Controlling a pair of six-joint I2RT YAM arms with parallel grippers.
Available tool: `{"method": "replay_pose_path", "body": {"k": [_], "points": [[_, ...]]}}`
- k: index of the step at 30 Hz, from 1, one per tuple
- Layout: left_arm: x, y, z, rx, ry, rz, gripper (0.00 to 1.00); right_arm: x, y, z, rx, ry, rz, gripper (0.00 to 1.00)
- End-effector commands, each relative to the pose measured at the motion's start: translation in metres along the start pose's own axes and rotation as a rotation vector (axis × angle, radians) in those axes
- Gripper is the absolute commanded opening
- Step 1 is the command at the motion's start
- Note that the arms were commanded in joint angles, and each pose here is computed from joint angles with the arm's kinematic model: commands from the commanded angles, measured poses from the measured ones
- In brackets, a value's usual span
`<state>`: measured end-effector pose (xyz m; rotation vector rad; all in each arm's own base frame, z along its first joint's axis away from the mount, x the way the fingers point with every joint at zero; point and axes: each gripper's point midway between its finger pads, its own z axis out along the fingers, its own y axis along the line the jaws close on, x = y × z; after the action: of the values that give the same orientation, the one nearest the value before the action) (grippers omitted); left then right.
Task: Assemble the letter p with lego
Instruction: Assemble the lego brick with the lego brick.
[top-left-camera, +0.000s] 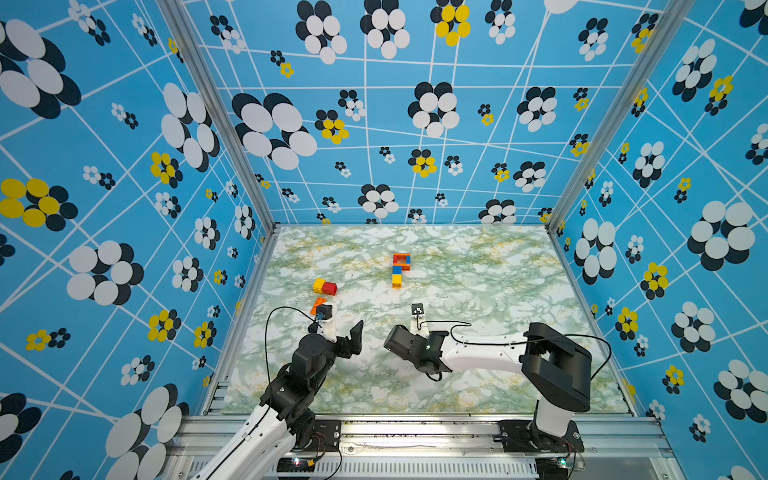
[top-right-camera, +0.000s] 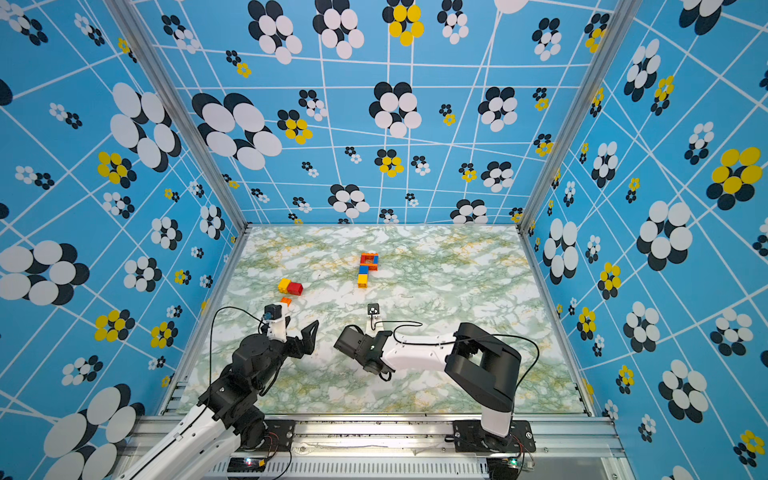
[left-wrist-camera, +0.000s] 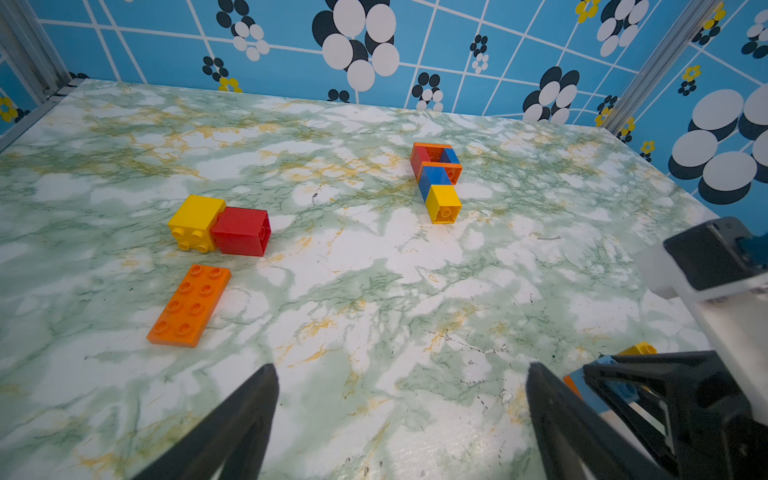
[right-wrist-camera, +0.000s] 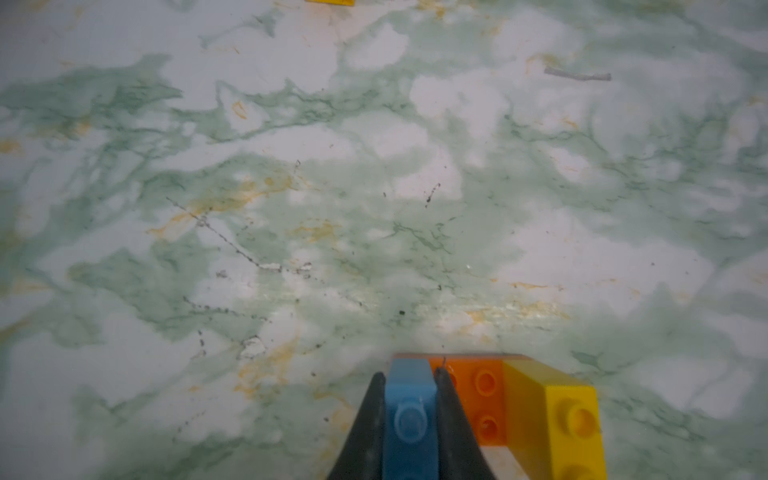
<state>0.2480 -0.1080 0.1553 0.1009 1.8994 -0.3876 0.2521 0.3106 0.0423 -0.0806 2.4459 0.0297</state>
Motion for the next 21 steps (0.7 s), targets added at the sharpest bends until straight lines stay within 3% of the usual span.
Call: {"method": "replay_pose_path", "body": {"k": [1, 11, 16, 21], "points": [[0.004, 0.007, 0.000, -0.027, 0.002, -0.004, 0.94, 0.103, -0.030, 0.031, 0.053, 0.372, -0.077, 0.00], [0.004, 0.007, 0.001, -0.030, 0.001, 0.003, 0.95, 0.052, -0.041, -0.008, 0.071, 0.210, -0.103, 0.00], [0.006, 0.007, 0.003, -0.031, 0.011, 0.009, 0.95, 0.042, -0.033, -0.019, 0.010, 0.175, -0.089, 0.00], [0.009, 0.007, 0.010, -0.047, 0.069, 0.023, 0.96, 0.029, -0.012, -0.028, -0.077, 0.159, -0.108, 0.19]]}}
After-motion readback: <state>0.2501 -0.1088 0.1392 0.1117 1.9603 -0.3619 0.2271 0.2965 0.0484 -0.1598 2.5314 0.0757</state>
